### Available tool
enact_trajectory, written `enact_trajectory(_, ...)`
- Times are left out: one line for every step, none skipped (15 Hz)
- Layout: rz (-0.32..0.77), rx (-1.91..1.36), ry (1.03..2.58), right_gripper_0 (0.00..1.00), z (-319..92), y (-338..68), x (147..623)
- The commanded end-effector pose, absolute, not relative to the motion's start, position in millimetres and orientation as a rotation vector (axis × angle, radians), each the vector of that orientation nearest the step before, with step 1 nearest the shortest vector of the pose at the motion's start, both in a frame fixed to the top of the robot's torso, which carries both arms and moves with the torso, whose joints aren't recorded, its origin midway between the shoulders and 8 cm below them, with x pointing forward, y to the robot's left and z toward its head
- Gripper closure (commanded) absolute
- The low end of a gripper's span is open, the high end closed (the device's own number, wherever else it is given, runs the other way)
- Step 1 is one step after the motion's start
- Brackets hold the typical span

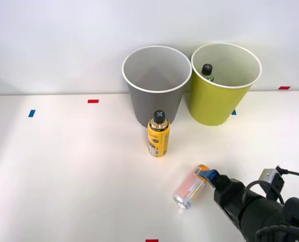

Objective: Put cans in the gray bin, plastic bottles in the light green bin

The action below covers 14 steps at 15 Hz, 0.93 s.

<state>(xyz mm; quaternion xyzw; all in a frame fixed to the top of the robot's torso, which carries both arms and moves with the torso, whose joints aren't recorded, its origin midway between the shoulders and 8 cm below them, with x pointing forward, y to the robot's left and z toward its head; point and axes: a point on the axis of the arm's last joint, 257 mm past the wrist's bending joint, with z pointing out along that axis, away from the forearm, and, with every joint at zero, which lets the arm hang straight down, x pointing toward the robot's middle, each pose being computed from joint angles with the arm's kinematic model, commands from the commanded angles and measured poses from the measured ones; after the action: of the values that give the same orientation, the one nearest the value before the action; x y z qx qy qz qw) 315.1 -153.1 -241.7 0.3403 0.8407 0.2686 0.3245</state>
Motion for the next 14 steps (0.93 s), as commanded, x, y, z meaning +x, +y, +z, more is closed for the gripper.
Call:
enact_trajectory(0.635,0.827,2.311,0.00,-249,-152,309)
enact_trajectory(0.603,0.805,2.331,0.00,-251,-156,308)
enact_trajectory(0.581,0.786,2.352,0.00,-255,-158,309)
enact_trajectory(0.565,0.763,2.374,0.00,-264,-157,317)
enact_trajectory(0.556,0.764,2.378,0.00,-268,-157,324)
enact_trajectory(0.554,0.776,2.385,0.00,-273,-155,334)
enact_trajectory(0.554,0.816,2.395,0.00,-275,-153,339)
enact_trajectory(0.558,0.844,2.403,0.00,-274,-150,343)
enact_trajectory(0.569,0.868,2.406,0.00,-272,-146,348)
enact_trajectory(0.594,0.903,2.400,0.00,-271,-141,353)
enact_trajectory(0.595,0.919,2.405,0.00,-275,-141,356)
enact_trajectory(0.588,0.918,2.412,0.00,-278,-140,359)
enact_trajectory(0.575,0.919,2.416,0.00,-281,-141,363)
enact_trajectory(0.573,0.918,2.419,0.00,-282,-140,367)
